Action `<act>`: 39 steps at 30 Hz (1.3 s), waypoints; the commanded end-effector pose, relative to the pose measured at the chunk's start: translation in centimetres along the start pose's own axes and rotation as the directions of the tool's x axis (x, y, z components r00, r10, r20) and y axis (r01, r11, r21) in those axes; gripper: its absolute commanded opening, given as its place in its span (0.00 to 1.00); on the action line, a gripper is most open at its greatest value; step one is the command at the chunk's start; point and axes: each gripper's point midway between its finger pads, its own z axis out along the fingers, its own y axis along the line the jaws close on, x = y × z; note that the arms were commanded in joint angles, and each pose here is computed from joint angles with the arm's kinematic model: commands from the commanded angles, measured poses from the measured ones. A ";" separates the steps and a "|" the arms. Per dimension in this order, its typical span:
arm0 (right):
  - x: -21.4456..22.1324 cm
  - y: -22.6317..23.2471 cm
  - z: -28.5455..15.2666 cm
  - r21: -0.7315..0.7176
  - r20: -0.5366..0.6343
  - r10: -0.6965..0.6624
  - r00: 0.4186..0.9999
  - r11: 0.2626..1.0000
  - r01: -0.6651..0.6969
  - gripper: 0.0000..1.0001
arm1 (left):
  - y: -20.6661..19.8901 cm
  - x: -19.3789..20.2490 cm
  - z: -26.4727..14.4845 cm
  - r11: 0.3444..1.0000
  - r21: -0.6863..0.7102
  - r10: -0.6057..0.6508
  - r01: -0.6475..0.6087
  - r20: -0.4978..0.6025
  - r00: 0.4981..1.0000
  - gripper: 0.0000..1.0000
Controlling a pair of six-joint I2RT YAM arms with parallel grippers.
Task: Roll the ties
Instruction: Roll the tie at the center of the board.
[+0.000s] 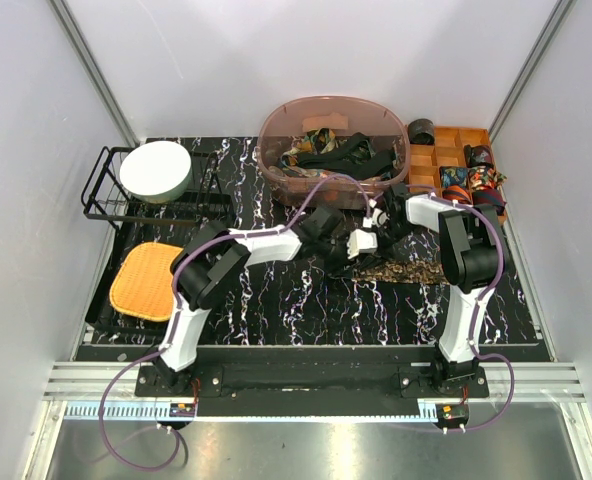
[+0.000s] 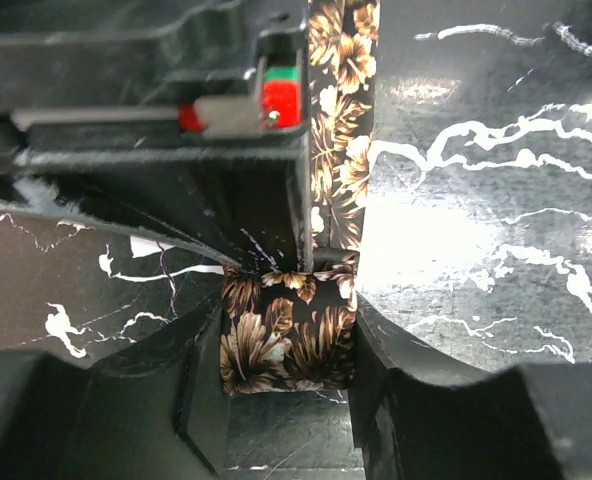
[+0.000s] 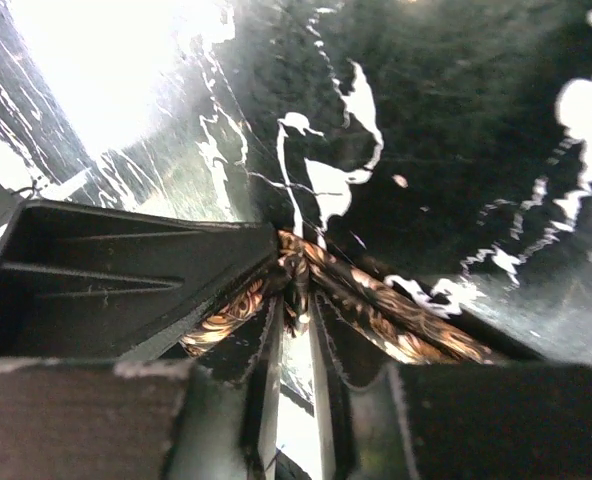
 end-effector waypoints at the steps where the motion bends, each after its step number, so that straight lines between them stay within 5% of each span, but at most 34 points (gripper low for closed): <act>1: -0.8 -0.4 -2.0 -0.008 0.038 -0.036 0.999 0.999 0.036 0.29 | -4.2 12.8 -2.4 0.988 0.051 -0.097 0.146 -0.526 0.845 0.08; 14: -0.3 3.0 -4.3 -0.326 0.054 -0.020 0.998 0.945 0.036 0.50 | -4.0 12.9 -2.5 0.987 0.065 -0.078 0.145 -0.599 0.797 0.08; 21: 0.9 2.4 -2.7 -0.280 0.020 -0.037 0.999 0.959 0.041 0.31 | -4.0 13.0 -2.6 0.985 0.050 -0.099 0.164 -0.611 0.785 0.09; 25: 1.0 2.0 -2.6 -0.259 0.012 -0.036 0.999 0.965 0.038 0.33 | -4.4 12.9 -2.8 0.982 0.048 -0.114 0.180 -0.611 0.784 0.09; 27: 0.9 2.0 -2.6 -0.254 0.019 -0.044 0.999 0.966 0.047 0.19 | -4.5 12.9 -2.7 0.982 0.048 -0.116 0.183 -0.611 0.783 0.09; 29: 0.7 0.9 -2.2 -0.193 0.020 -0.026 0.999 0.981 0.030 0.01 | -4.4 12.7 -2.7 0.980 0.053 -0.122 0.193 -0.607 0.785 0.15; 34: 0.9 -2.5 -1.0 -0.041 -0.010 -0.006 1.000 0.999 0.006 0.00 | -4.2 11.7 -2.0 0.976 0.054 -0.156 0.209 -0.493 0.856 0.50; 39: 0.8 -4.4 -0.3 0.053 -0.025 0.003 1.000 0.999 -0.002 0.00 | -2.8 9.8 -0.2 0.971 0.040 -0.216 0.236 -0.282 0.935 0.61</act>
